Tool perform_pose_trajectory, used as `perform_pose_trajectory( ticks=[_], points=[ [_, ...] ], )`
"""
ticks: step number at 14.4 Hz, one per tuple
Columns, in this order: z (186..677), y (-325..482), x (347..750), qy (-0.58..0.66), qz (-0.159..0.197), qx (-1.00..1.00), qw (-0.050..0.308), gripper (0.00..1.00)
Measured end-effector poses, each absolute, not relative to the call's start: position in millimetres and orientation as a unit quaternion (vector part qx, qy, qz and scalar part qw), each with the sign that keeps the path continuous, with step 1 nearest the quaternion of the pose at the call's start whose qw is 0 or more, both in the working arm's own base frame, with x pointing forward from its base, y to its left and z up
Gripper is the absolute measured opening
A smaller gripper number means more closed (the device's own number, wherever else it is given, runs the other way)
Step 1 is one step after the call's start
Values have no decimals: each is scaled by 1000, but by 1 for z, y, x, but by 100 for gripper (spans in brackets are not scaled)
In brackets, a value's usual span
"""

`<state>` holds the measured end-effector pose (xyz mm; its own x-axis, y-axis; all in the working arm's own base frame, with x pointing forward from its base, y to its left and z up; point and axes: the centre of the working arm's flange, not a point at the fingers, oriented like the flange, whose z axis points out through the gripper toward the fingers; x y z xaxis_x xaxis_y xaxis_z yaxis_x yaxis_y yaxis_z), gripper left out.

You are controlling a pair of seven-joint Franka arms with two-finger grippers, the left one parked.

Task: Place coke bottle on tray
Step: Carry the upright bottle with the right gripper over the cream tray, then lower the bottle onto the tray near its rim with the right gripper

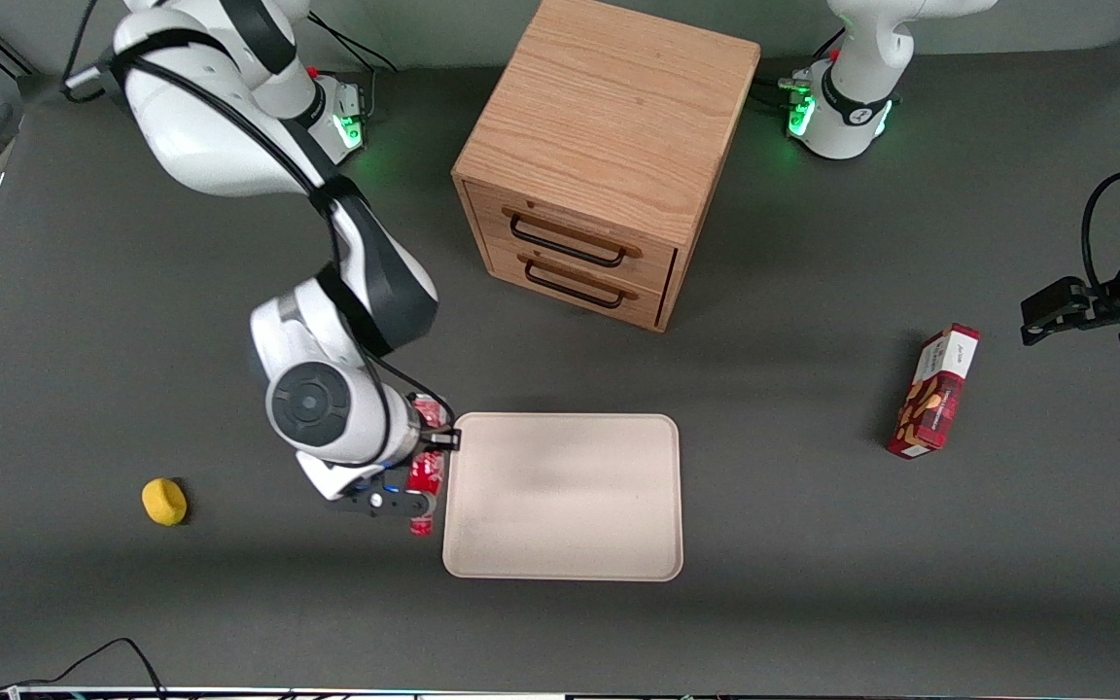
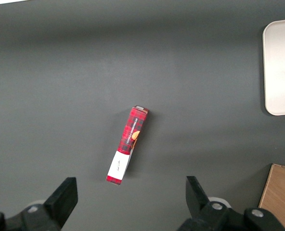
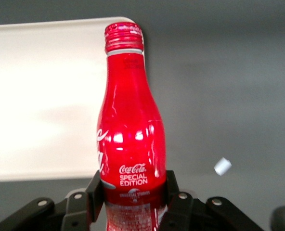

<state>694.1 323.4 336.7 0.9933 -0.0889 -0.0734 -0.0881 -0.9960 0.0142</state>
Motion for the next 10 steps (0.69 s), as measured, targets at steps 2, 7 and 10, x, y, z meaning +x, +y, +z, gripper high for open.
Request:
perform_pose_trajectory(
  ticks=[2, 7, 10],
  points=[
    [304, 333, 700, -37, -20, 999, 2, 54],
    [248, 339, 707, -32, -1, 999, 2, 54],
    [229, 345, 704, -27, 1, 1000, 8, 54]
  ],
)
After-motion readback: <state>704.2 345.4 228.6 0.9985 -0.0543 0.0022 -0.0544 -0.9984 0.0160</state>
